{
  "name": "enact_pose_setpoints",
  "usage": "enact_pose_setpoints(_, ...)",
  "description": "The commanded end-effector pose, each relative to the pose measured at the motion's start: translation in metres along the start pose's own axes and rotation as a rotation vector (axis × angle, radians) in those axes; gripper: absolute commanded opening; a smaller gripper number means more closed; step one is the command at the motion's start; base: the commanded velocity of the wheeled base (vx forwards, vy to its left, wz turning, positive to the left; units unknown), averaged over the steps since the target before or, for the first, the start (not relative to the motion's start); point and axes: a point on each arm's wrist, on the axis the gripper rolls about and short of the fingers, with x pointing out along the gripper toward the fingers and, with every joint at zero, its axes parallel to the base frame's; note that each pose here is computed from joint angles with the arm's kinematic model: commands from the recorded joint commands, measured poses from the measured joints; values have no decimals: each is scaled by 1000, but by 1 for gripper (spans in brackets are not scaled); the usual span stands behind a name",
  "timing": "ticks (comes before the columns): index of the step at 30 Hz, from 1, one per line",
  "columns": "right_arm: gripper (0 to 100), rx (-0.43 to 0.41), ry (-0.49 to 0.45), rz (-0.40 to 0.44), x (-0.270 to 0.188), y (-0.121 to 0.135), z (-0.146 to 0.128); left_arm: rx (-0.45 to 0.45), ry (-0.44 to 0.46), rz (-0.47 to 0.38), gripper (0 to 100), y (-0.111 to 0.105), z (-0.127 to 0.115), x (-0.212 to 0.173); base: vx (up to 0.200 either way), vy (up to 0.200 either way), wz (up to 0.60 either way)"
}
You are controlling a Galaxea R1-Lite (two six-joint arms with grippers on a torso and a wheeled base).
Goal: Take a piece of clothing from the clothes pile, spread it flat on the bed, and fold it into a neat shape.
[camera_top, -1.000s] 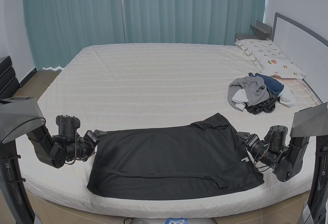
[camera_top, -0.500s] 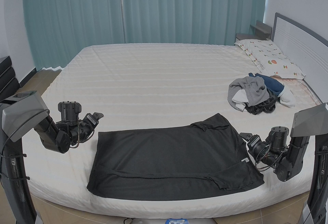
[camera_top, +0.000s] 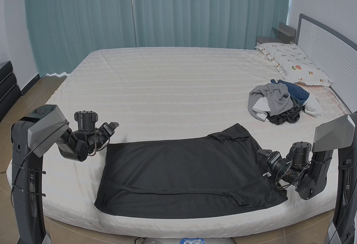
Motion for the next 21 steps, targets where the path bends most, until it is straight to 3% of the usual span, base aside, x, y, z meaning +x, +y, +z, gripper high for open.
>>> enact_pose_setpoints(1,100,0,16,-14,2,-6,-5,21,24,30,100,20,-12,13,0,0,0)
enact_pose_setpoints(14,100,-3,20,-16,2,-6,-6,38,59,19,100,20,-19,10,0,0,0)
enact_pose_setpoints(21,100,-4,20,-16,2,-6,-6,82,73,-31,100,22,-25,9,0,0,0)
